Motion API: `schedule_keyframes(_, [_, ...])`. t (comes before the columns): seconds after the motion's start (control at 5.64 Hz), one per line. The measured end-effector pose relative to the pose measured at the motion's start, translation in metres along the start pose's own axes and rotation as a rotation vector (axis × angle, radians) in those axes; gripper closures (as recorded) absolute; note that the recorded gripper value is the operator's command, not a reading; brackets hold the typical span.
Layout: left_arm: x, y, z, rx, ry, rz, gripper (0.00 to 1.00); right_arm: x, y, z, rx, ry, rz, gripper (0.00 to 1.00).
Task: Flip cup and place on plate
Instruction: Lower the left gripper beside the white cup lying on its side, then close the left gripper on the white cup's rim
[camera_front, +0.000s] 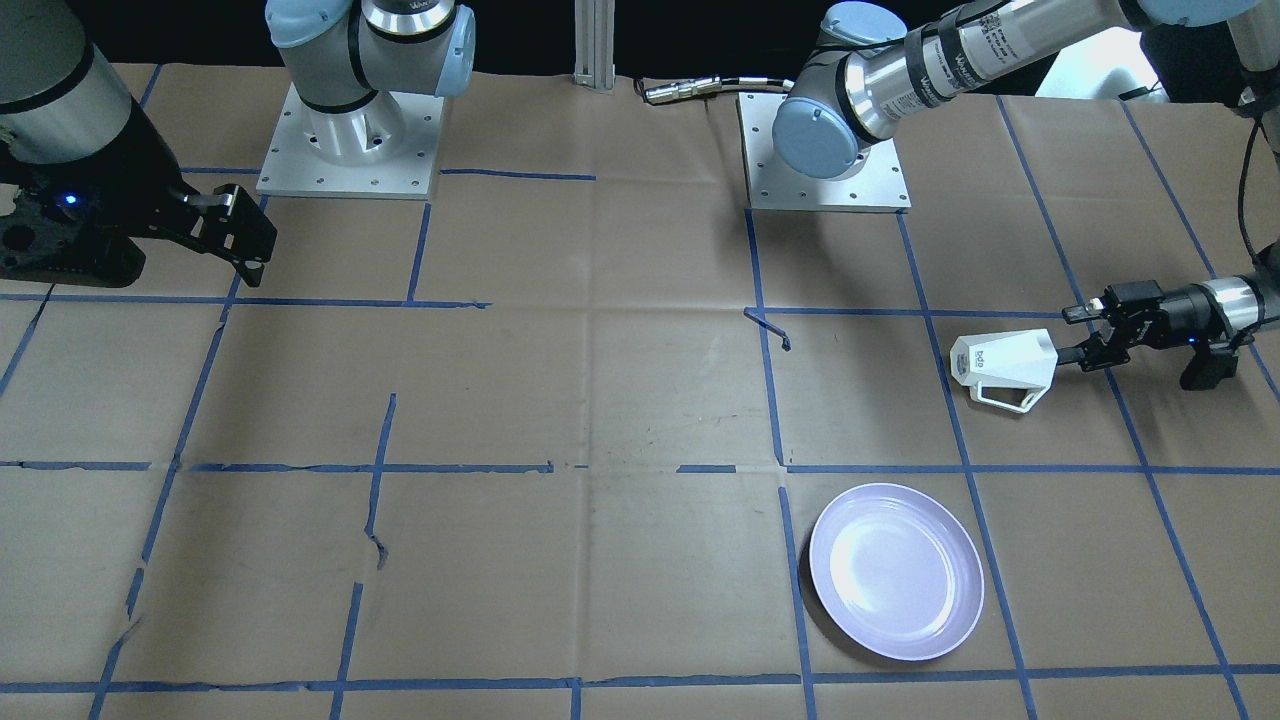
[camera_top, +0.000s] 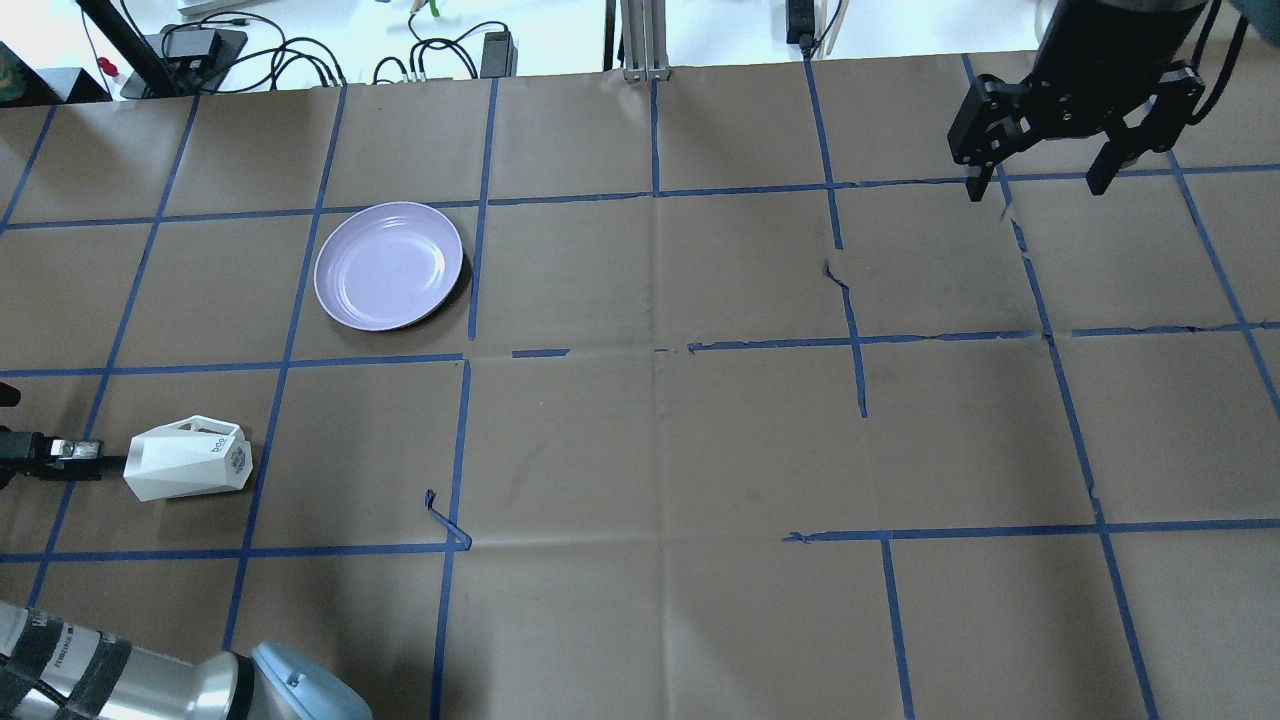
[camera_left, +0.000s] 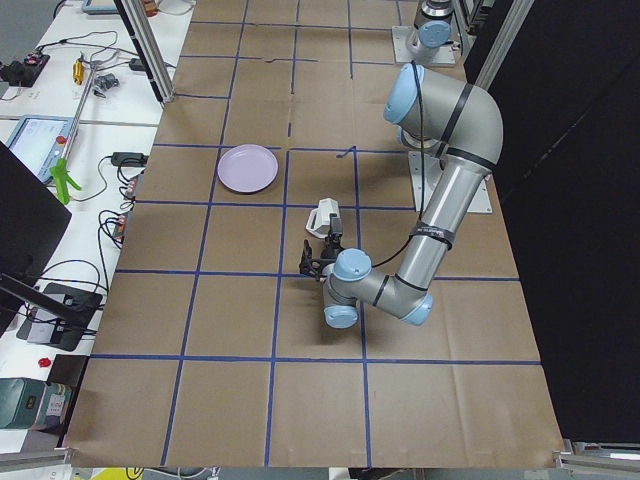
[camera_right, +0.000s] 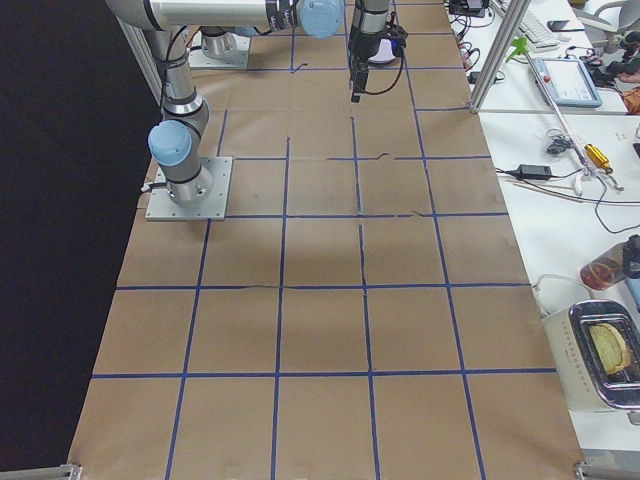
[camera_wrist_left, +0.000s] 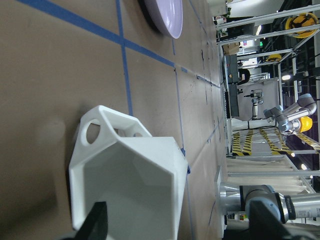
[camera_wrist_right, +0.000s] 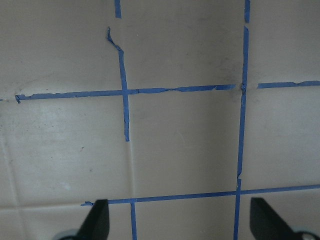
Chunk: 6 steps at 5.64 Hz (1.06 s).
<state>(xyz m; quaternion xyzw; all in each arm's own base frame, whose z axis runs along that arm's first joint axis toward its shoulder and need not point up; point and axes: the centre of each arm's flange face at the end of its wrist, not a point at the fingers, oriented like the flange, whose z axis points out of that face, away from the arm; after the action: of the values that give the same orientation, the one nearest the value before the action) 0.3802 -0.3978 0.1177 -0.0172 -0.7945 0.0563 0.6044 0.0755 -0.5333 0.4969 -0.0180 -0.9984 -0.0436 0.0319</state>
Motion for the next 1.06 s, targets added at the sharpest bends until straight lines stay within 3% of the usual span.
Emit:
schedule_keyframes(0.18, [-0.003, 0.001, 0.006, 0.007, 0.029, -0.012, 0.02, 0.0, 0.0, 0.0, 0.0, 0.0, 0.0, 0.0])
schedule_keyframes(0.35, [-0.009, 0.001, 0.011, 0.017, 0.052, -0.017, 0.11, 0.0, 0.0, 0.0, 0.001, 0.0, 0.0, 0.0])
schedule_keyframes(0.71, [-0.016, 0.001, 0.016, 0.034, 0.075, -0.023, 0.69, 0.0, 0.0, 0.0, 0.001, 0.0, 0.0, 0.0])
schedule_keyframes(0.89, [-0.016, 0.001, 0.017, 0.034, 0.078, -0.026, 0.93, 0.0, 0.0, 0.0, 0.001, 0.0, 0.0, 0.0])
schedule_keyframes(1.06, [-0.016, 0.001, 0.017, 0.033, 0.081, -0.028, 1.0, 0.0, 0.0, 0.0, 0.0, 0.0, 0.0, 0.0])
